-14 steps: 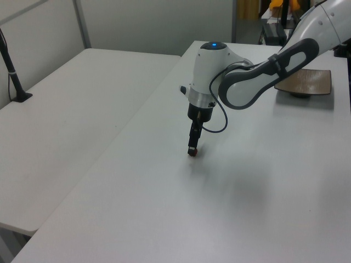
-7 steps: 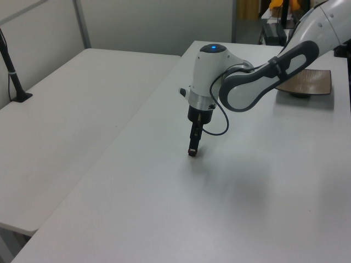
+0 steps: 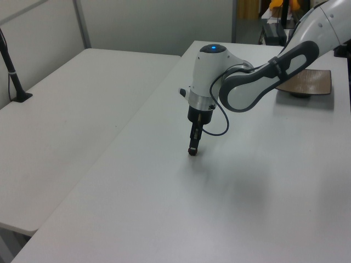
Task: Strawberries on a ceramic plate
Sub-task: 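Lower the gripper around the strawberry and close on it, then lift the strawberry and carry it over the brown square plate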
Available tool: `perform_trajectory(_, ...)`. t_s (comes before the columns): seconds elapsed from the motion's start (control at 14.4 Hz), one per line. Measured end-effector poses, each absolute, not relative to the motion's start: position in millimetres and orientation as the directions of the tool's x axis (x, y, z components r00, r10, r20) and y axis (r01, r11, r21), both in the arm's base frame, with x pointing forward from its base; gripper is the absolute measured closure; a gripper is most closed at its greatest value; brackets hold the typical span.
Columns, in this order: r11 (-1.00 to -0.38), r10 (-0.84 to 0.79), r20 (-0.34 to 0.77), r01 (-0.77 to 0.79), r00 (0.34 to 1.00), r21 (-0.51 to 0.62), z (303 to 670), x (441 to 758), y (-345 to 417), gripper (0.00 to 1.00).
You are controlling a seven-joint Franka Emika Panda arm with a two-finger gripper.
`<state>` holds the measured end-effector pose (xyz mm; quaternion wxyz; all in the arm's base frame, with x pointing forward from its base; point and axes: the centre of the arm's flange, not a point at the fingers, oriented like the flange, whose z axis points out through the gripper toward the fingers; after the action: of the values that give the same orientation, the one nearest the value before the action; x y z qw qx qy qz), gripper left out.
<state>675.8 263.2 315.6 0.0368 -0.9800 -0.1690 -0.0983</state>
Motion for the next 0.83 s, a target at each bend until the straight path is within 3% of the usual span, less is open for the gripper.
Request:
perform_trajectory(0.42,-0.940,0.323,0.218,0.339,0.921,-0.039,323,678,264,0.69)
perform_trajectory(0.62,-0.940,0.317,0.260,0.338,0.912,-0.039,359,680,264,0.69)
perform_trajectory(0.83,-0.943,0.315,0.223,0.330,0.923,-0.034,402,670,253,0.69)
